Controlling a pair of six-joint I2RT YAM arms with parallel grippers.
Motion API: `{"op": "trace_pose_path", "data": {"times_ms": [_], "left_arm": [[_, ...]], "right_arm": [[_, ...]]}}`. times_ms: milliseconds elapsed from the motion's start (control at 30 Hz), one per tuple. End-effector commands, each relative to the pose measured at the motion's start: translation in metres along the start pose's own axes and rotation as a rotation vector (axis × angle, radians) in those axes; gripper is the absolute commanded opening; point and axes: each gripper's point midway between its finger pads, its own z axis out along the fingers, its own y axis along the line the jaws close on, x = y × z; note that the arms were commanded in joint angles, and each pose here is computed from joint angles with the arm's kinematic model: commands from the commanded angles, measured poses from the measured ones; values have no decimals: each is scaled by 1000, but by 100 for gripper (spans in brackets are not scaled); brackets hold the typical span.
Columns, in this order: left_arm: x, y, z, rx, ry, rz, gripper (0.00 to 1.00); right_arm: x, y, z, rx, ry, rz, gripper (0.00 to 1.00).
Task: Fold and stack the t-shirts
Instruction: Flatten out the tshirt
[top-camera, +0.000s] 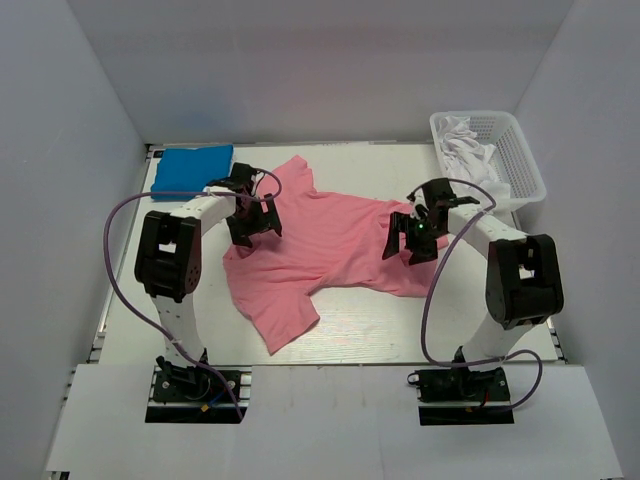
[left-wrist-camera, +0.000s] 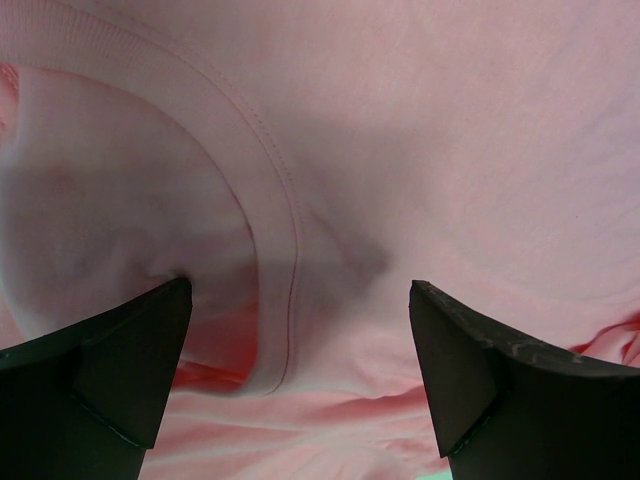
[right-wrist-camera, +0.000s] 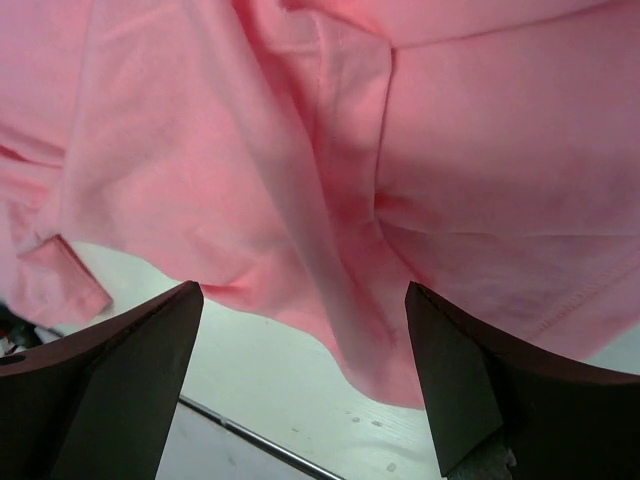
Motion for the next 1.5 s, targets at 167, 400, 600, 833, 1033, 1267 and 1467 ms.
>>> {"op": "trace_pose_path", "data": {"times_ms": [167, 400, 600, 833, 1033, 1267, 1467], "left_arm": [[-9, -8, -6, 25, -9, 2, 100], [-4, -4, -4, 8, 3, 0, 100], [-6, -5, -4, 13, -5, -8, 100], [-5, -4, -2, 12, -4, -8, 100], [-2, -2, 0, 8, 4, -18, 100], [-2, -2, 0, 8, 4, -18, 100], [0, -2, -2, 8, 4, -18, 100]], "right_arm": [[-26, 20, 11, -295, -70, 2, 88], [-8, 58, -9, -484, -25, -26, 88], [2, 98, -30, -540, -6, -77, 82], [24, 94, 14, -227, 123, -154, 81], [34, 79, 14, -9, 110, -235, 81], [21, 54, 5, 73, -6, -196, 82], [15, 42, 19, -24, -22, -169, 82]]}}
